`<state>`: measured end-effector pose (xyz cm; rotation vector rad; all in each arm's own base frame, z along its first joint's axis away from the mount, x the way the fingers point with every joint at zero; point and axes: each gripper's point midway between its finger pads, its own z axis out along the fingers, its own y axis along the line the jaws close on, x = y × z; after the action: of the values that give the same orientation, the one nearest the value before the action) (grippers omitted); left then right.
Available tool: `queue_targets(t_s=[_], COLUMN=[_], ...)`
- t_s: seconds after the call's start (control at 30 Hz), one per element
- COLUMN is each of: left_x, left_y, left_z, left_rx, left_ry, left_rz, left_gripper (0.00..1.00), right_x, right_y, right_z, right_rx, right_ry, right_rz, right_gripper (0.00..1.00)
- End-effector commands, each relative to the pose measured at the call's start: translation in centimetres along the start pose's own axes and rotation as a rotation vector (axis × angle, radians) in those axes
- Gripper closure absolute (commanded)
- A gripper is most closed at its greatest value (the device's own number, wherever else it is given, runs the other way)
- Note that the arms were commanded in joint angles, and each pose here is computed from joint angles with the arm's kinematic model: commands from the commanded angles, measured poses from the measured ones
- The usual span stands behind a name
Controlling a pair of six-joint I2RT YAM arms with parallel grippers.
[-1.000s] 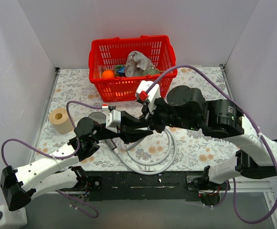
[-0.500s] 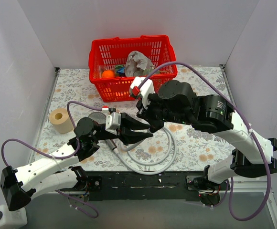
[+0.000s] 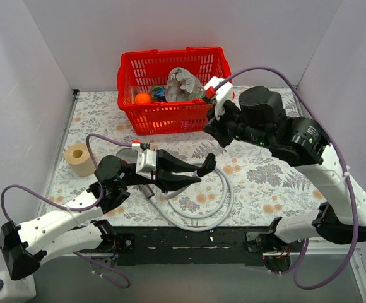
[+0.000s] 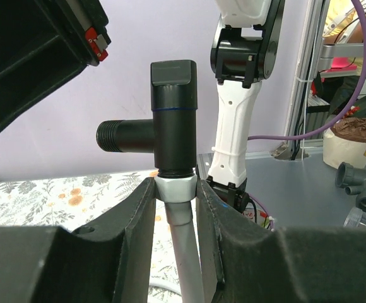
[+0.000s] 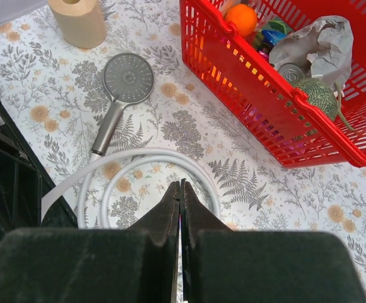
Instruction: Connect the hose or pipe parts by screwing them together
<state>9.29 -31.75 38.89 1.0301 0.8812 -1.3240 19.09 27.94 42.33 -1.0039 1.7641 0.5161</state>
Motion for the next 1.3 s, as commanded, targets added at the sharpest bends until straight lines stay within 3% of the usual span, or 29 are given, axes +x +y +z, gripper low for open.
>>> queue_targets(t_s=[0.0, 0.33, 1.27], left_x=[-5.3, -5.6, -7.1], left_y=[-1.1, -0.9, 1.9], left_z=[0.0, 0.0, 0.7], left_rx=[0.025, 0.009, -0.116], left_ry=[-0.123, -0.13, -0.188], left_rz=[0.093, 0.089, 0.104], left_gripper=[1.0, 1.0, 1.0], right_x=[-1.0, 0.3, 3.6], right_y=[0.6, 3.9, 5.5], right_z=[-0.7, -2.1, -4.7], right_rx=[-0.076, -0.268, -0.342], right_ry=[-0.074, -0.133, -0.097], right_rz=[-0.008, -0.042, 0.026], right_gripper=[0.99, 0.99, 0.99])
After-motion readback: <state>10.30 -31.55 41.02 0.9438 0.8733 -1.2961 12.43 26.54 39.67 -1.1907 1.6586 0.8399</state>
